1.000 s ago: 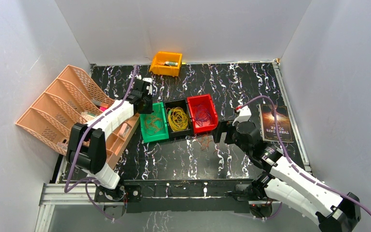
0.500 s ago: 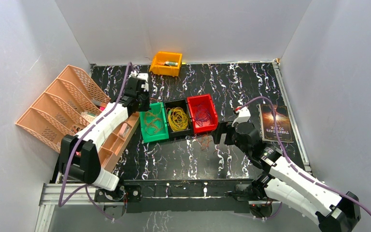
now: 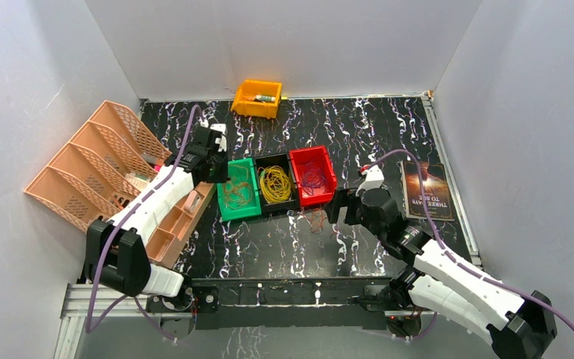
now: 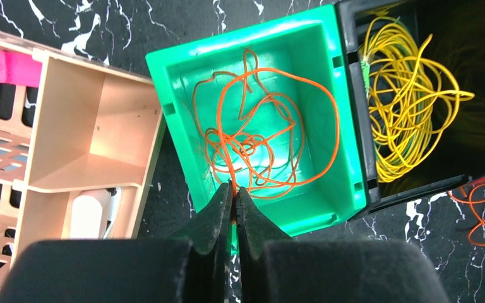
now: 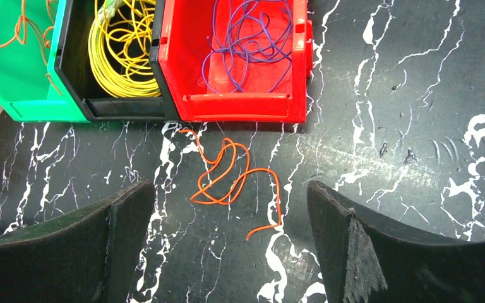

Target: Untangle the cables

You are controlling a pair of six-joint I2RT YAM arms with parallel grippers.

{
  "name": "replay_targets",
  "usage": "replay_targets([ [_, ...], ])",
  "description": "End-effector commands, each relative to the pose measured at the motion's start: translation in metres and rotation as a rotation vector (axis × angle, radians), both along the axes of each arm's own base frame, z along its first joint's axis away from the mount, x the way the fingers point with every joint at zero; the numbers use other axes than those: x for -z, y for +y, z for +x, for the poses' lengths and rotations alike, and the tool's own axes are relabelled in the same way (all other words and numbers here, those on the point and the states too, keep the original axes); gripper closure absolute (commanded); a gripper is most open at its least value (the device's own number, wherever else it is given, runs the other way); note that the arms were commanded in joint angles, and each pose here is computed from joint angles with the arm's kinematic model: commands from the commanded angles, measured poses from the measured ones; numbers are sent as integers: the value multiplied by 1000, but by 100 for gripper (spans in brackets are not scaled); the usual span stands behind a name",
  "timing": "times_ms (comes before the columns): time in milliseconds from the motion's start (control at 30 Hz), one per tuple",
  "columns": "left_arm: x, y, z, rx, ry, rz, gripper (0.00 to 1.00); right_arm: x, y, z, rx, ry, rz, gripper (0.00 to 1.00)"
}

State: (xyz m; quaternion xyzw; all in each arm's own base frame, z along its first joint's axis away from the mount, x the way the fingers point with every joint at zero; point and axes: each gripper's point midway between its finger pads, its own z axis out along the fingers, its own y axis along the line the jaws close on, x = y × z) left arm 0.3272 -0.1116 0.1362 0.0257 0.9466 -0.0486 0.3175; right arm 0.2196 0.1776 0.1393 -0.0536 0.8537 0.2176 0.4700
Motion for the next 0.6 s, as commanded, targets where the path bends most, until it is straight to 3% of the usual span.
replay_targets([
  [0,6,9,-16,-25,50,17,100,-13,11,6,-19,-38,52,2],
  [567,41,5,27,-38,103,103,100,-13,4,3,-2,-43,52,2],
])
